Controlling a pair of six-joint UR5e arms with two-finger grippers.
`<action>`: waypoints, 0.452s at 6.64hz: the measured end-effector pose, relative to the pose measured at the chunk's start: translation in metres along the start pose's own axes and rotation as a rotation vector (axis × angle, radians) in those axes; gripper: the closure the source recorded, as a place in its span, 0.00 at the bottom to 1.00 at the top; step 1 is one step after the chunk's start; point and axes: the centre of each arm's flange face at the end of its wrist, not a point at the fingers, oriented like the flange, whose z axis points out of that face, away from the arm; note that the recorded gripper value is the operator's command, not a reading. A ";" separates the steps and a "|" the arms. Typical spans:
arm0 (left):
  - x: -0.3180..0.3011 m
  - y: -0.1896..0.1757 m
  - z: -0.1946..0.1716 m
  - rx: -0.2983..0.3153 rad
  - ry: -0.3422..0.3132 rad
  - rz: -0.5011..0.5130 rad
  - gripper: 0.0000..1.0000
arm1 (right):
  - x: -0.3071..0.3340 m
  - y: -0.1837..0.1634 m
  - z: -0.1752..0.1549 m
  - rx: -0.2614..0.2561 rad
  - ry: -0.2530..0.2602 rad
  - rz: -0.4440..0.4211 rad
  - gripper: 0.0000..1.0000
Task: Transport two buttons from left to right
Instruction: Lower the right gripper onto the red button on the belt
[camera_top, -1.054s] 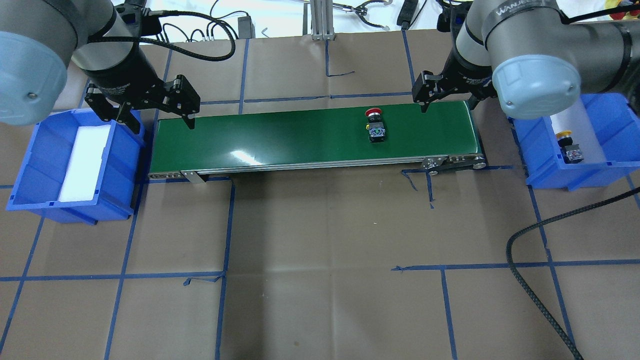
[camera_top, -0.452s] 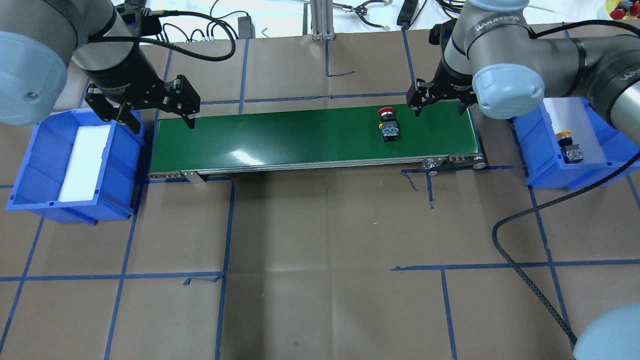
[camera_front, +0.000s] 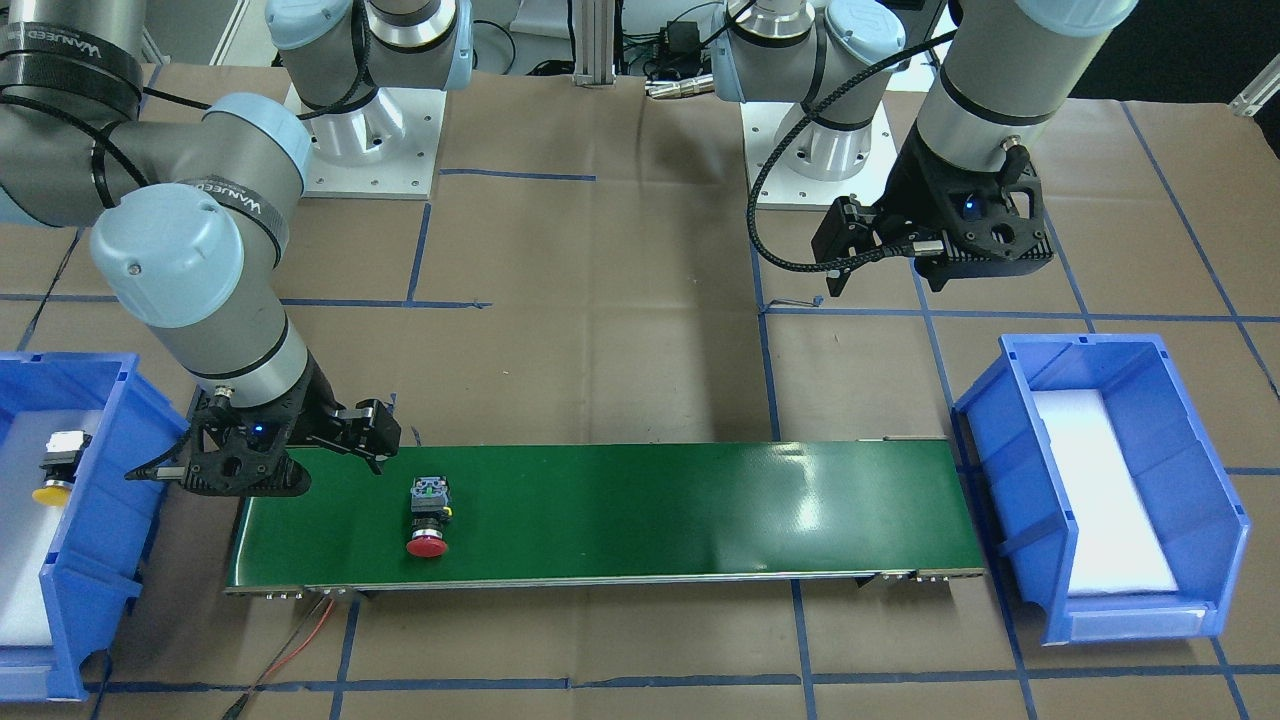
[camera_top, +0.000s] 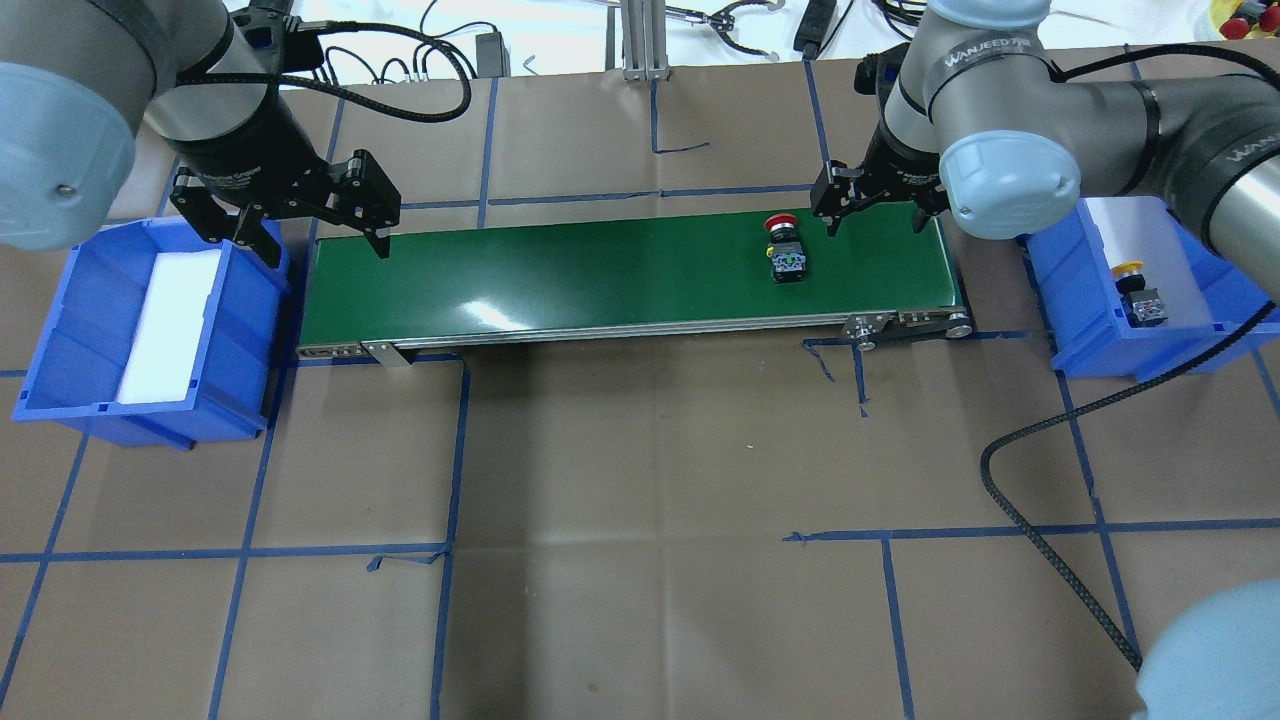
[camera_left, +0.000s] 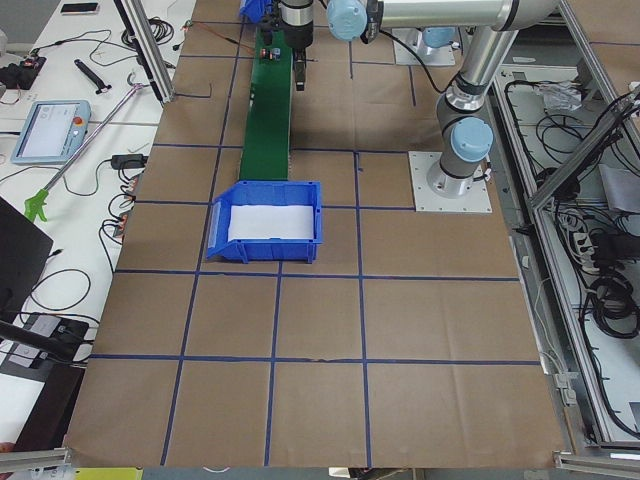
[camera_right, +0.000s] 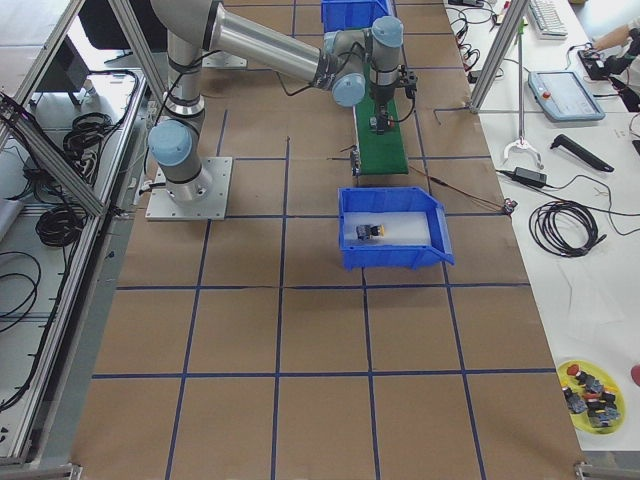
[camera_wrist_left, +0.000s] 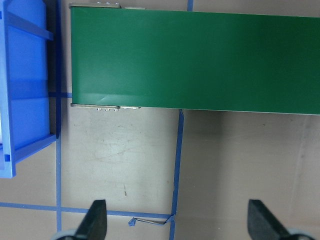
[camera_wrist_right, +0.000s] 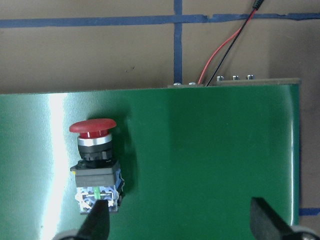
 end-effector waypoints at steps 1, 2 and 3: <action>0.000 0.000 0.000 0.000 0.000 0.000 0.00 | 0.000 -0.006 0.006 0.003 -0.001 0.022 0.01; 0.000 0.000 0.000 0.000 0.000 0.000 0.00 | -0.001 -0.011 0.009 0.004 -0.002 0.042 0.01; 0.000 0.000 0.000 0.000 0.000 0.000 0.00 | -0.003 -0.013 0.014 -0.003 -0.008 0.060 0.00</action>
